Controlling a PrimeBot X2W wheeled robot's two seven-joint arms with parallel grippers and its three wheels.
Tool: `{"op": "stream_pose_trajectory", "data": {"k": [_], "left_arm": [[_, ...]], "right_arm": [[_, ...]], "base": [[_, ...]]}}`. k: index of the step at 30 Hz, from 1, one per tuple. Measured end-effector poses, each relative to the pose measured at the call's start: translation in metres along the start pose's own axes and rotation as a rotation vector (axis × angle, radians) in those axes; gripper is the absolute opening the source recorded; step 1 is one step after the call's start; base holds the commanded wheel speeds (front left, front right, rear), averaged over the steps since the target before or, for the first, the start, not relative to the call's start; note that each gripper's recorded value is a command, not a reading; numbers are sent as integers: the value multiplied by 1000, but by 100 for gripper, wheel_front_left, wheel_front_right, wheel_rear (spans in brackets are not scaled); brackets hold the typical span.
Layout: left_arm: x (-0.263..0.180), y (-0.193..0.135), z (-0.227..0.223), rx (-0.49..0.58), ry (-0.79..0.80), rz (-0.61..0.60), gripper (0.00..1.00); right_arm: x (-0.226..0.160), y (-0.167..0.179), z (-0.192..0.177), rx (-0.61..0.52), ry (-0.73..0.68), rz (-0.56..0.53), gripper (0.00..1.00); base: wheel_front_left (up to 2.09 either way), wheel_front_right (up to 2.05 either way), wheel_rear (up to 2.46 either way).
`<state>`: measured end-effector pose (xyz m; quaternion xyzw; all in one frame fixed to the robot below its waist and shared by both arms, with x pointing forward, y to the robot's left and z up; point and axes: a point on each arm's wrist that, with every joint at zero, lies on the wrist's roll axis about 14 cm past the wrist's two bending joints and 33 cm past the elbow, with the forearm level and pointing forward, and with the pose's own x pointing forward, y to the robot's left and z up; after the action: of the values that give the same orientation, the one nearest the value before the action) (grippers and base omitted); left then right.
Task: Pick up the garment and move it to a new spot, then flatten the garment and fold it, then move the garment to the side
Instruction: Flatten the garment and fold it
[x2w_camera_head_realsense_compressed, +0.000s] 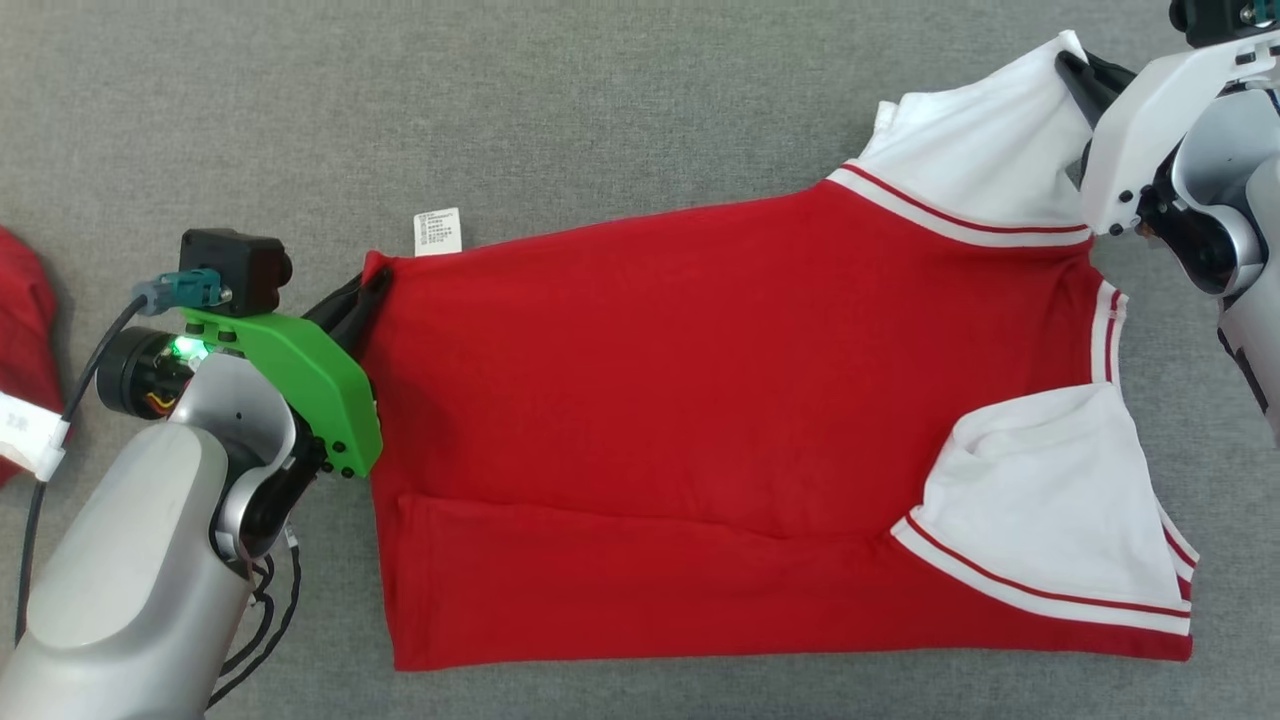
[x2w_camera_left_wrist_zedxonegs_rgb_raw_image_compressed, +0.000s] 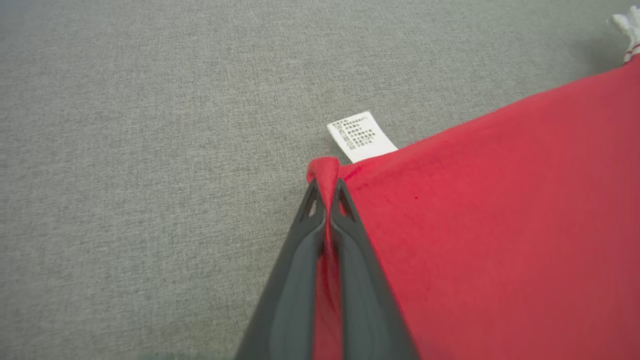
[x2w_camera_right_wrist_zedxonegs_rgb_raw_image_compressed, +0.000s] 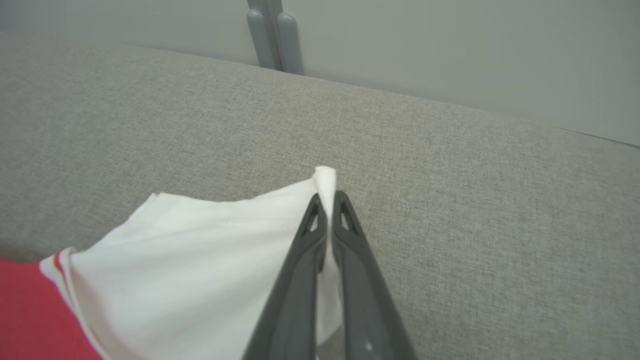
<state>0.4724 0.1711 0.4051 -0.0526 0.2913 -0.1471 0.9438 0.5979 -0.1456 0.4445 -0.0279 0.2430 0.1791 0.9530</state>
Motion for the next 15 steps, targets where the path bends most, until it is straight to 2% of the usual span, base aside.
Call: {"op": "stream_pose_trajectory", "data": {"k": [5, 12, 15], "left_arm": [[-5, -6, 2, 17, 4, -15, 0], [-20, -17, -11, 60, 145, -63, 0], [-29, -21, -9, 40, 192, -83, 0]], "right_arm": [[-15, 1, 6, -1, -28, 0, 0], [-41, 12, 4, -10, 4, 24, 0], [-56, 12, 1, -21, 30, 23, 0]], "base": [[0, 0, 0], [0, 0, 0], [0, 0, 0]]}}
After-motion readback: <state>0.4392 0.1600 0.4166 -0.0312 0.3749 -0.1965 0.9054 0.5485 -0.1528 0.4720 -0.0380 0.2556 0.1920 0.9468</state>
